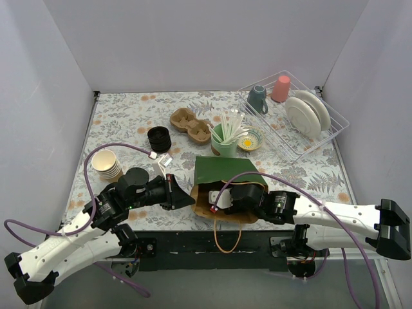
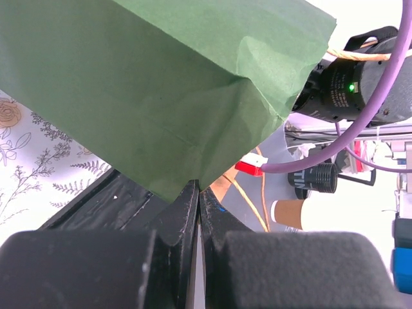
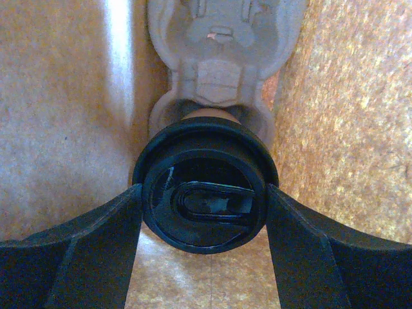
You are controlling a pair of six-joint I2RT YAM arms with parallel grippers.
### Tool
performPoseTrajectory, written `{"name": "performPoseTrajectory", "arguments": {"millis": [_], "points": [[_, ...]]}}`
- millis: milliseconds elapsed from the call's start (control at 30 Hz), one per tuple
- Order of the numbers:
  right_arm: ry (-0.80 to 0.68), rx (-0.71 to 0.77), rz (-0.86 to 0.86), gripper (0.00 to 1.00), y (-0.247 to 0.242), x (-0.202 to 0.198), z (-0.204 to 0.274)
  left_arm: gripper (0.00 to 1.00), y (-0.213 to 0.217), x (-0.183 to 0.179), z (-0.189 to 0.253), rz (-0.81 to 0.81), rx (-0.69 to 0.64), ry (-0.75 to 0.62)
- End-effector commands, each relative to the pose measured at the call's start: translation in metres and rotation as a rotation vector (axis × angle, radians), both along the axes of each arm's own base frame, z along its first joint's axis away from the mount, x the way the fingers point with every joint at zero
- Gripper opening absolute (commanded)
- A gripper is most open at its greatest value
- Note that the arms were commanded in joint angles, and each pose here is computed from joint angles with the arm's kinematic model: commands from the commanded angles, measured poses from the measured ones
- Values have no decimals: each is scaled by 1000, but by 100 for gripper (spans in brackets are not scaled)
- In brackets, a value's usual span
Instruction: Pack the takeout coffee
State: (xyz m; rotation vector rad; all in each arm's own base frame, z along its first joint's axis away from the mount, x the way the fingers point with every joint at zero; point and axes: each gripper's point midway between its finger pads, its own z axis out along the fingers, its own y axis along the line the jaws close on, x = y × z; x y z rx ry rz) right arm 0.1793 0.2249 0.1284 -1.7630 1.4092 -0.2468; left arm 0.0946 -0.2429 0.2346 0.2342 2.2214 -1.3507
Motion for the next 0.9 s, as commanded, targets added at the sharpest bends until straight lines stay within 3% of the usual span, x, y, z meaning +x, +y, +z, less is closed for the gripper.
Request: {"name": "performPoseTrajectory", "arguments": {"millis": [0, 267, 567, 867], "points": [[-46, 38, -20, 35, 3, 7, 3, 0, -2, -3, 5, -14, -37, 3], [-58, 34, -22, 41, 6, 11, -2, 0, -1, -4, 5, -12, -34, 7], [-67, 130, -83, 36, 9, 15, 7, 0, -2, -5, 5, -16, -35, 16], [-82, 136, -92, 49, 2, 17, -4, 0, -1, -7, 10, -5, -54, 38]]}}
